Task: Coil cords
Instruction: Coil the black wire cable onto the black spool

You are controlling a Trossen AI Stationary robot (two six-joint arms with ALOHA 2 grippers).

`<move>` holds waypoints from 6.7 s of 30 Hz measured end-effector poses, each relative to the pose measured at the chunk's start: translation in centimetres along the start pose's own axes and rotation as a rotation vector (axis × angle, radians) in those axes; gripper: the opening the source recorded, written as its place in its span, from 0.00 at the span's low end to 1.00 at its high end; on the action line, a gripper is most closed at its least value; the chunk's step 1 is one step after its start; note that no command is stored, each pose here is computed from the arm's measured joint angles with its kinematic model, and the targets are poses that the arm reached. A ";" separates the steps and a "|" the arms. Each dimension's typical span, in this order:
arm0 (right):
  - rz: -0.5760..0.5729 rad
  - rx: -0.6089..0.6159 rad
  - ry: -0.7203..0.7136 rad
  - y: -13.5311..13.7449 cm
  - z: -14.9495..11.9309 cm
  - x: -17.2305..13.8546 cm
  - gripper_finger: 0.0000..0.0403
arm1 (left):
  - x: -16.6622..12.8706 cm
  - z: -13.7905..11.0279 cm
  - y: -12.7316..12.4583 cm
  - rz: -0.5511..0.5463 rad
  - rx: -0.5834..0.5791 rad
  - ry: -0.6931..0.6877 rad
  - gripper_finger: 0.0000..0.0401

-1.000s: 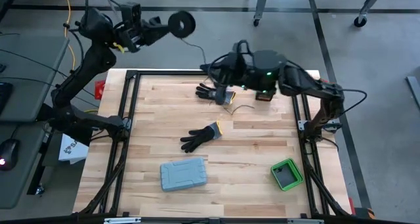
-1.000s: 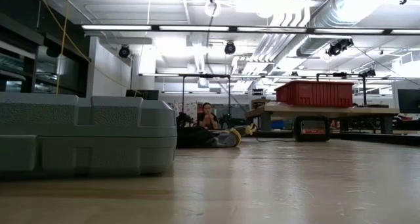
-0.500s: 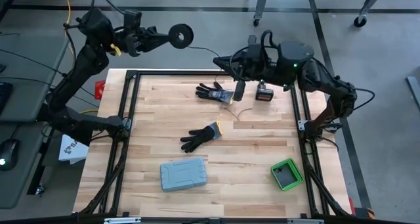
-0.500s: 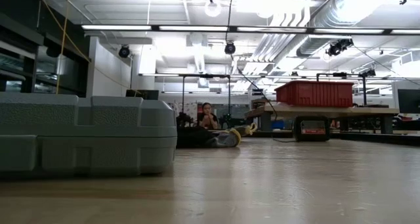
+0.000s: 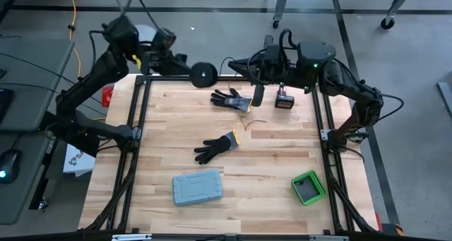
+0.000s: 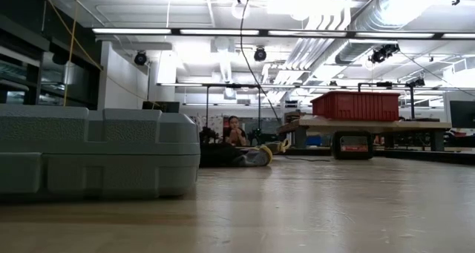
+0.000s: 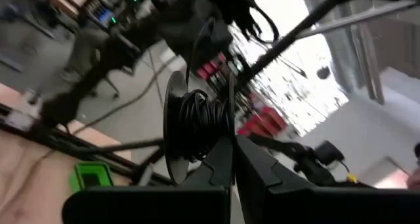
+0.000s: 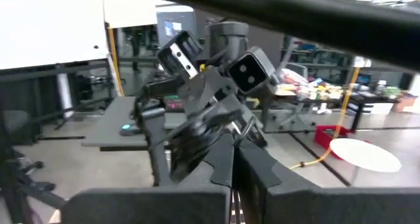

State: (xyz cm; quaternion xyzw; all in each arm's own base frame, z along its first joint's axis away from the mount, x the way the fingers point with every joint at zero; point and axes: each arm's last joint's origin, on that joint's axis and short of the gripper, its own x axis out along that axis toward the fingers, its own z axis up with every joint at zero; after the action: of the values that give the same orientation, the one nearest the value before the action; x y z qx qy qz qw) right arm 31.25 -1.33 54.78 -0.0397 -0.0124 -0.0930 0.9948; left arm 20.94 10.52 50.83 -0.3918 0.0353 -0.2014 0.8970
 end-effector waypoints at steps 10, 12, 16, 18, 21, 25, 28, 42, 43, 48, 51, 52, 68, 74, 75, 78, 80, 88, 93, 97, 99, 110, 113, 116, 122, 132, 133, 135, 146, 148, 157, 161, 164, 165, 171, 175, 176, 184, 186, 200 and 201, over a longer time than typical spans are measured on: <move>0.117 0.027 -0.064 0.1 0.5 0.1 0.00 | 3.8 -0.6 1.3 -0.107 -0.082 0.109 0.00; 0.126 0.026 -0.065 0.2 0.5 0.1 0.00 | 4.7 -0.7 1.5 -0.150 -0.099 0.134 0.00; 0.133 0.026 -0.065 0.2 0.5 0.1 0.00 | 5.9 -0.7 1.2 -0.239 -0.118 0.179 0.00; 0.136 0.026 -0.066 0.0 0.5 0.1 0.00 | 6.4 -0.7 0.9 -0.280 -0.113 0.179 0.00; 0.143 0.041 -0.067 0.0 0.3 0.6 0.00 | 7.0 -0.7 0.4 -0.344 -0.103 0.172 0.00; 0.188 0.044 -0.076 0.3 -0.4 1.9 0.00 | 7.7 -0.6 -0.2 -0.411 -0.082 0.133 0.00; 0.223 0.060 -0.079 0.5 -0.8 2.9 0.00 | 8.2 -0.6 -0.3 -0.442 -0.053 0.087 0.00; 0.303 0.133 -0.073 1.3 -2.6 5.7 0.00 | 7.8 0.3 -1.3 -0.517 0.190 -0.221 0.00; 0.313 0.139 -0.068 1.3 -2.8 6.0 0.00 | 7.8 0.4 -1.3 -0.509 0.209 -0.248 0.00; 0.313 0.159 -0.064 1.3 -2.9 6.0 0.00 | 6.8 1.2 -1.0 -0.456 0.320 -0.331 0.00; 0.294 0.154 -0.078 1.3 -2.5 5.7 0.00 | 5.4 1.8 -1.3 -0.423 0.396 -0.363 0.00; 0.286 0.158 -0.084 1.3 -2.4 5.6 0.00 | 5.0 2.0 -1.4 -0.410 0.423 -0.377 0.00; -0.009 0.101 0.057 0.7 -4.4 6.6 0.45 | 1.9 3.5 -1.7 -0.292 0.581 -0.488 0.00; -0.016 0.080 0.113 0.8 -5.2 6.9 0.46 | 1.6 3.5 -1.8 -0.274 0.618 -0.510 0.00; -0.016 0.069 0.123 0.9 -5.4 7.1 0.46 | 1.6 3.5 -2.0 -0.274 0.627 -0.520 0.00; -0.045 0.043 0.145 0.8 -5.8 7.4 0.46 | 1.4 3.6 -2.1 -0.266 0.632 -0.540 0.00; -0.090 0.017 0.154 0.6 -6.2 7.8 0.46 | 1.4 3.6 -2.0 -0.263 0.635 -0.540 0.00; -0.090 0.053 0.163 -0.3 -7.1 8.8 0.46 | 1.3 3.6 -2.3 -0.274 0.649 -0.554 0.00; -0.099 0.048 0.184 -0.4 -7.8 9.4 0.46 | 1.2 3.6 -2.4 -0.278 0.657 -0.562 0.00; -0.104 0.051 0.193 -0.5 -7.9 9.4 0.44 | 0.9 3.7 -2.3 -0.269 0.664 -0.567 0.00; -0.111 0.049 0.199 -0.5 -7.9 9.3 0.39 | 0.7 3.8 -2.4 -0.267 0.669 -0.569 0.00; -0.149 -0.011 0.213 0.6 -7.3 8.4 0.01 | -0.6 4.5 -1.9 -0.209 0.680 -0.586 0.00; -0.130 -0.015 0.230 1.2 -6.8 7.4 0.01 | -1.9 5.0 -1.8 -0.147 0.685 -0.598 0.00; -0.121 -0.030 0.246 2.0 -6.4 6.5 0.00 | -3.2 5.3 -1.5 -0.036 0.667 -0.590 0.00; -0.097 -0.043 0.208 3.0 -4.7 4.6 0.00 | -5.4 4.8 -1.0 0.169 0.584 -0.497 0.00; -0.132 -0.079 0.094 1.9 -2.0 2.3 0.00 | -6.2 2.8 -0.7 0.218 0.354 -0.292 0.00; -0.135 -0.082 0.089 1.8 -1.9 2.1 0.00 | -6.2 2.7 -0.7 0.215 0.334 -0.278 0.00; -0.137 -0.090 0.069 1.7 -1.6 1.9 0.00 | -6.3 2.5 -0.6 0.208 0.290 -0.253 0.00; -0.097 -0.115 0.006 1.6 -0.6 1.3 0.00 | -5.1 1.0 0.6 0.168 0.070 -0.088 0.00; -0.091 -0.124 0.003 1.5 -0.4 1.1 0.00 | -4.6 0.8 0.7 0.141 0.054 -0.053 0.00; -0.056 -0.126 -0.005 0.3 -0.4 1.3 0.00 | -1.4 -0.2 0.8 0.011 -0.024 0.085 0.00; -0.047 -0.128 0.003 -0.1 -0.5 1.4 0.00 | -0.3 -0.2 0.2 -0.053 -0.020 0.101 0.00; -0.050 -0.126 -0.011 -0.2 -0.4 1.4 0.00 | 0.1 -0.2 -0.6 -0.097 -0.002 0.098 0.00; -0.042 -0.126 -0.017 -0.2 -0.3 1.4 0.00 | 0.2 -0.2 -0.8 -0.107 -0.001 0.098 0.00; -0.007 -0.109 -0.042 -0.9 -0.3 1.6 0.00 | 1.2 -0.4 -0.9 -0.117 -0.051 0.091 0.00; 0.026 -0.089 -0.073 -1.2 -0.1 1.7 0.00 | 2.2 -0.5 -0.6 -0.142 -0.046 0.101 0.00; 0.027 -0.087 -0.078 -1.3 0.0 1.7 0.00 | 2.5 -0.5 -0.6 -0.155 -0.048 0.103 0.00; 0.024 -0.085 -0.087 -1.8 0.0 1.8 0.00 | 5.2 -0.1 -0.6 -0.312 -0.053 0.107 0.00; 0.026 -0.071 -0.090 -1.8 -0.2 2.1 0.00 | 5.8 -0.1 -0.6 -0.343 -0.060 0.112 0.00; 0.148 -0.003 -0.059 -1.1 -2.0 4.8 0.00 | 8.3 -0.5 -0.6 -0.485 0.024 0.049 0.00; 0.157 -0.003 -0.058 -1.1 -2.1 4.8 0.00 | 8.2 -0.5 -0.8 -0.498 0.041 0.032 0.00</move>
State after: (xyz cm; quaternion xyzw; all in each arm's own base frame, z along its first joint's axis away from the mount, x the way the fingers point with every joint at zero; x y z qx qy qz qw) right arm 35.84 -3.44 52.93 -0.0446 -0.0379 -0.0136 0.9982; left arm 28.08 6.56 51.85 -0.3668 -0.0522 -0.4231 0.8269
